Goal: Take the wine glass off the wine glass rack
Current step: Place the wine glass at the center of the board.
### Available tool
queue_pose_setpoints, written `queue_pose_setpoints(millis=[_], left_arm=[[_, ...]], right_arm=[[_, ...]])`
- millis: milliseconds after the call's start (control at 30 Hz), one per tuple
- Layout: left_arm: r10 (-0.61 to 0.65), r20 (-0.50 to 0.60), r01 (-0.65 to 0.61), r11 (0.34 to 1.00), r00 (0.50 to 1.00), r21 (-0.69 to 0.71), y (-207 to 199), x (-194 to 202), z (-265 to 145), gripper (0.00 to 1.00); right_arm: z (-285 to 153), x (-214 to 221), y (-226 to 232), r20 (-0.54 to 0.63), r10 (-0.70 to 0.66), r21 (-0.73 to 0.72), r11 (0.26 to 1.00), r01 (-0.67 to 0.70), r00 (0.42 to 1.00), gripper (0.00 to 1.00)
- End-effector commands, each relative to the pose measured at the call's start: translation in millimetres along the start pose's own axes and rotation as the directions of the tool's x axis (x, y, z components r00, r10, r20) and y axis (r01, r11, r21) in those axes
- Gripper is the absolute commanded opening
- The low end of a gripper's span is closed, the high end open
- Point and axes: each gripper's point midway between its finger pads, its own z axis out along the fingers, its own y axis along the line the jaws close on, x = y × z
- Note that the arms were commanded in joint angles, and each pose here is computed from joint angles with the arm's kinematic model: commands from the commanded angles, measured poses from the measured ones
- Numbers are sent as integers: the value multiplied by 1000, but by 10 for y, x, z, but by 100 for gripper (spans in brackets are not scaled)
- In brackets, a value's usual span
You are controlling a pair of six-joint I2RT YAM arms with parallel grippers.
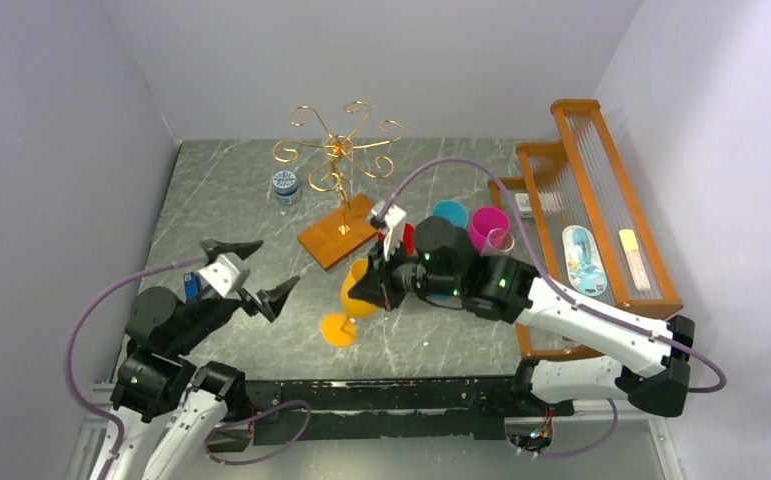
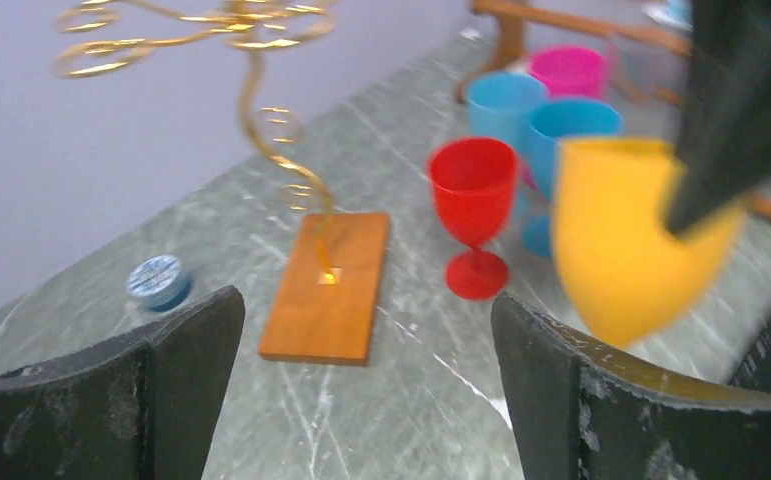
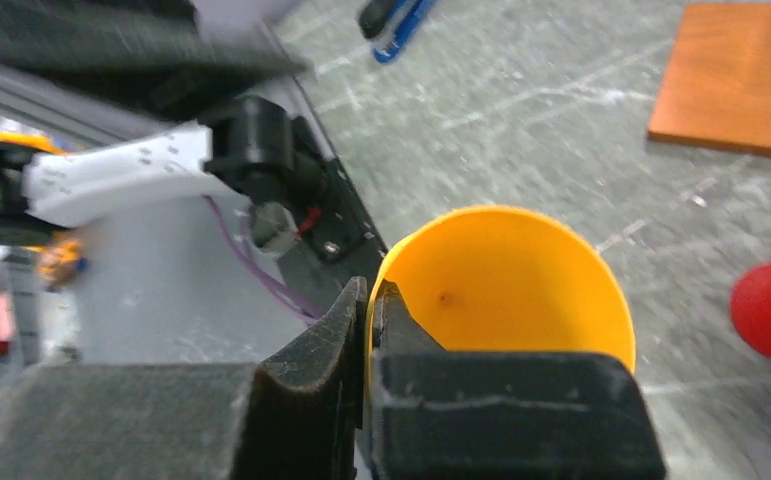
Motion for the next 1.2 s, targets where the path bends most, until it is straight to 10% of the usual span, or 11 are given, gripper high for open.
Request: queue_pose_setpoints(millis=[0, 467, 1167], left_arm=[[-182, 129, 219, 887, 975, -406, 637, -200, -224, 97], [-342, 87, 330, 758, 936, -562, 880, -83, -279, 97], [-377, 12, 327, 788, 926, -522, 817, 5, -124, 97]], right_arm=[[-172, 242, -436, -26, -181, 339, 924, 179, 983, 0], [-267, 620, -947, 28, -163, 635, 765, 108, 986, 0], [-41, 822, -1611, -72, 3, 712, 700, 50, 997, 0]])
